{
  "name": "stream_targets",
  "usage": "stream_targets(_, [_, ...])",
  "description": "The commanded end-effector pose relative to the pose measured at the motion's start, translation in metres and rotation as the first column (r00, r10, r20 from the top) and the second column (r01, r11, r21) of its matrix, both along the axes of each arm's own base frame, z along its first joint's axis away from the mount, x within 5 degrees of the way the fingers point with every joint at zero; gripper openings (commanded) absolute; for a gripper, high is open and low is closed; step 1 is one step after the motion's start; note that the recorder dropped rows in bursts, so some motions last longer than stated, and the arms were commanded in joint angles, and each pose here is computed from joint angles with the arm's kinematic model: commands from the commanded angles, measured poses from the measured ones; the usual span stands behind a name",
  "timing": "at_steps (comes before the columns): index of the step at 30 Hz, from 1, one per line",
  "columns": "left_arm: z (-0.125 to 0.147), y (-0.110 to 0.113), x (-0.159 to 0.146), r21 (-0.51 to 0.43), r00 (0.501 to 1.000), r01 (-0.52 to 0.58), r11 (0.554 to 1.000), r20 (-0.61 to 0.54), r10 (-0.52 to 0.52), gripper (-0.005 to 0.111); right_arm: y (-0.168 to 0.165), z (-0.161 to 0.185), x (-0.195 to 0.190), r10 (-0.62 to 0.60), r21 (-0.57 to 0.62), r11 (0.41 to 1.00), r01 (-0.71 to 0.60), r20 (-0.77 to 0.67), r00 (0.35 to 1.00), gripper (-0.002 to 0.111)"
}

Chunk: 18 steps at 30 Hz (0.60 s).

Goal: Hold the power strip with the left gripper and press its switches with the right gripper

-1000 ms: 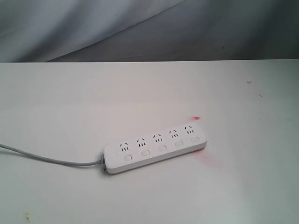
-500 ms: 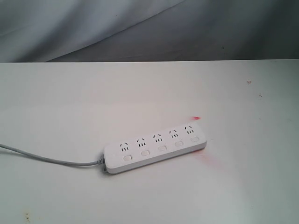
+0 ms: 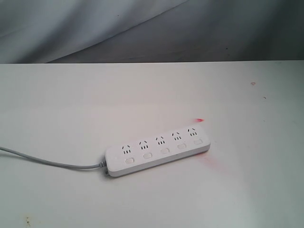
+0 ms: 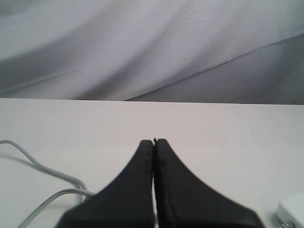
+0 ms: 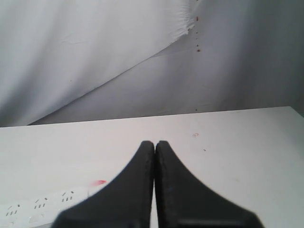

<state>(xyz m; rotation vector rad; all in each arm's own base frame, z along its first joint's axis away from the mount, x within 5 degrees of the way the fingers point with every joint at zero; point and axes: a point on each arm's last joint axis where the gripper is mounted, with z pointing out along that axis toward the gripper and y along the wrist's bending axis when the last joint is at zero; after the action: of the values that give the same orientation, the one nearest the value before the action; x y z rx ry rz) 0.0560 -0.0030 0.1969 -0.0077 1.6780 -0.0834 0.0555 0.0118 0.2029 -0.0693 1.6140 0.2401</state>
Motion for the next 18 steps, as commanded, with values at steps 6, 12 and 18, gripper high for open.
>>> stream_targets(6, [-0.0004, 0.0000, 0.0000, -0.006, 1.000, -0.001, 1.000, 0.010, 0.001, 0.000, -0.0031, -0.0001, 0.0002, -0.054, 0.010, 0.998, 0.054, 0.010, 0.998, 0.000])
stream_targets(12, [-0.0004, 0.0000, 0.0000, -0.006, 1.000, -0.001, 1.000, 0.010, 0.001, 0.000, -0.0031, -0.0001, 0.0002, -0.054, 0.010, 0.998, 0.054, 0.010, 0.998, 0.000])
stream_targets(18, [-0.0004, 0.0000, 0.0000, -0.006, 1.000, -0.001, 1.000, 0.010, 0.001, 0.000, -0.0031, 0.0003, 0.0003, -0.055, 0.011, 0.998, 0.055, 0.015, 0.998, 0.000])
